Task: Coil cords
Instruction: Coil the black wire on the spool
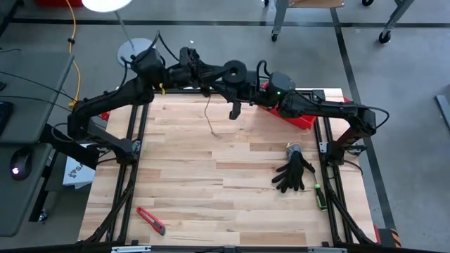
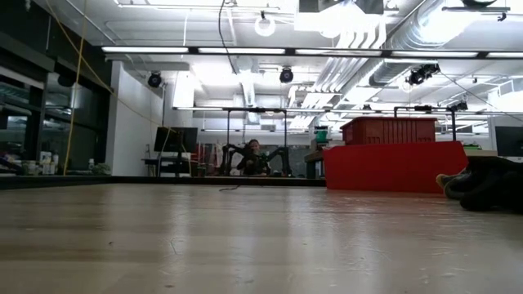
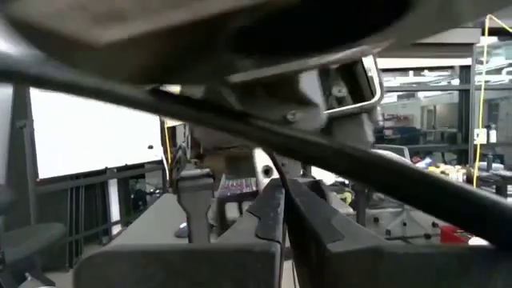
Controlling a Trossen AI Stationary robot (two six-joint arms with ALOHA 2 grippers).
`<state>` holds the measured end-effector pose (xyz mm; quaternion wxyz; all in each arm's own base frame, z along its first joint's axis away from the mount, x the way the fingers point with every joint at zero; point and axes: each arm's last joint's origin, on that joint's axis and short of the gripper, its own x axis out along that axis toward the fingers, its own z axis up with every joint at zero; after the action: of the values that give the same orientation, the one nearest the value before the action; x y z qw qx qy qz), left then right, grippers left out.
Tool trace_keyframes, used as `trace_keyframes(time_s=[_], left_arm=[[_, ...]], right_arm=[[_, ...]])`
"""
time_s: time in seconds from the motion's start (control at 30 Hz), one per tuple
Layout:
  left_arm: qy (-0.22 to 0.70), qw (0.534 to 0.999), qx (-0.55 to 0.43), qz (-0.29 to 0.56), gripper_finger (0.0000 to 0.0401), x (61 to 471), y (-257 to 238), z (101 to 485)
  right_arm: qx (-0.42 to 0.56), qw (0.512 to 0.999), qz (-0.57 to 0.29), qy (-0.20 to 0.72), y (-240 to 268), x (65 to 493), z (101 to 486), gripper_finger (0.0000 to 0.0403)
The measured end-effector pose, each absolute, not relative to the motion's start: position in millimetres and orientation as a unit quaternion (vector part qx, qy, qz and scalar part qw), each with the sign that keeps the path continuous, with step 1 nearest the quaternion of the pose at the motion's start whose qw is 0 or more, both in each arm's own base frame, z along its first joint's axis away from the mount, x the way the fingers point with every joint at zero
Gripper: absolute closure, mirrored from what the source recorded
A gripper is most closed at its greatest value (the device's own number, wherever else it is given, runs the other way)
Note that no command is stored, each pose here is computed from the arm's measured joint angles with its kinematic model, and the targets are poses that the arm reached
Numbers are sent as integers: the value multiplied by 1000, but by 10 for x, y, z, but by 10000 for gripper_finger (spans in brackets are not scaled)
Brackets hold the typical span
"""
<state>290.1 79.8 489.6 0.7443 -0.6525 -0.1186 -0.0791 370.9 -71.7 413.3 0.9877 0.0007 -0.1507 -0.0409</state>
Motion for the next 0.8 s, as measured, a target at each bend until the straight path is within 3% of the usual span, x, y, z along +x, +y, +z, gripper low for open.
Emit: trace_keyframes(time_s=[0.57, 0.8], left_arm=[[12, 731, -682, -5, 401, 2375, 522, 4872], [80, 788, -604, 89, 401, 2122, 639, 4707]], right_arm=[[-41, 985, -43, -160, -1027, 3642, 4139, 403], [-43, 989, -44, -131, -1203, 3602, 4086, 403]])
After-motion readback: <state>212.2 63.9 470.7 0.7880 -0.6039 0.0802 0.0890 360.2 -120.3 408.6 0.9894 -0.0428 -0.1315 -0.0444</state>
